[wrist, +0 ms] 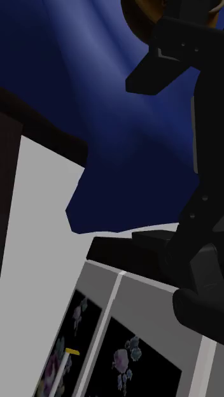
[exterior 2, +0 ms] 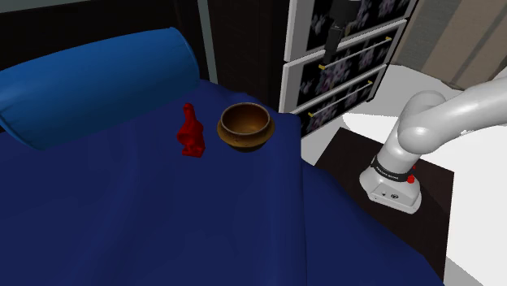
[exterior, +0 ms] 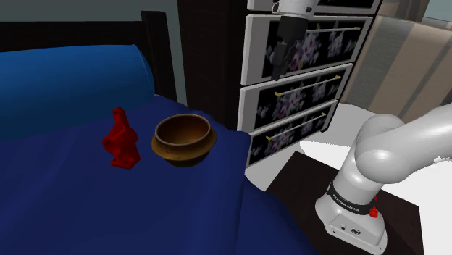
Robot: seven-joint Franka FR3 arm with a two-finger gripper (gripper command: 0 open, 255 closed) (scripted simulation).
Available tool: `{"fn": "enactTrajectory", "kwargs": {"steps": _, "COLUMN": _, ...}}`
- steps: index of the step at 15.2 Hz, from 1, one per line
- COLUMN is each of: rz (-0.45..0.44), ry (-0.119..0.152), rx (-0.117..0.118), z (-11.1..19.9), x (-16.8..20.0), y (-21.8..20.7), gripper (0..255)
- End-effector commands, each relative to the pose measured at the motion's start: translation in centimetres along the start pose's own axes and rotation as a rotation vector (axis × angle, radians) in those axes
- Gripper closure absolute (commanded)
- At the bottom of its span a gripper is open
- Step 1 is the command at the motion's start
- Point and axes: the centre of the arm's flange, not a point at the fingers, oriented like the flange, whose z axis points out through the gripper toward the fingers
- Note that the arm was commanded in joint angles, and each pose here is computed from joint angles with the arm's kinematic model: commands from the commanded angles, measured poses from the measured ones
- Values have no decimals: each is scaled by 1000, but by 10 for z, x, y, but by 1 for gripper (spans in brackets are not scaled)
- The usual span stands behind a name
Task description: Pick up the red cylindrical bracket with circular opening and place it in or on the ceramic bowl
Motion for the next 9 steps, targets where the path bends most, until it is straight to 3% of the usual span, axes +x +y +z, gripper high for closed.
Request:
{"fn": "enactTrajectory", "kwargs": {"steps": 1, "rz": 0, "ry": 0, "rx": 0, "z": 0, "x": 0, "y": 0, "gripper": 0}}
{"fn": "enactTrajectory", "kwargs": {"steps": 9, "rz": 16, "ry": 41, "rx": 11, "z": 30, "x": 46, "y": -85, "gripper": 0}}
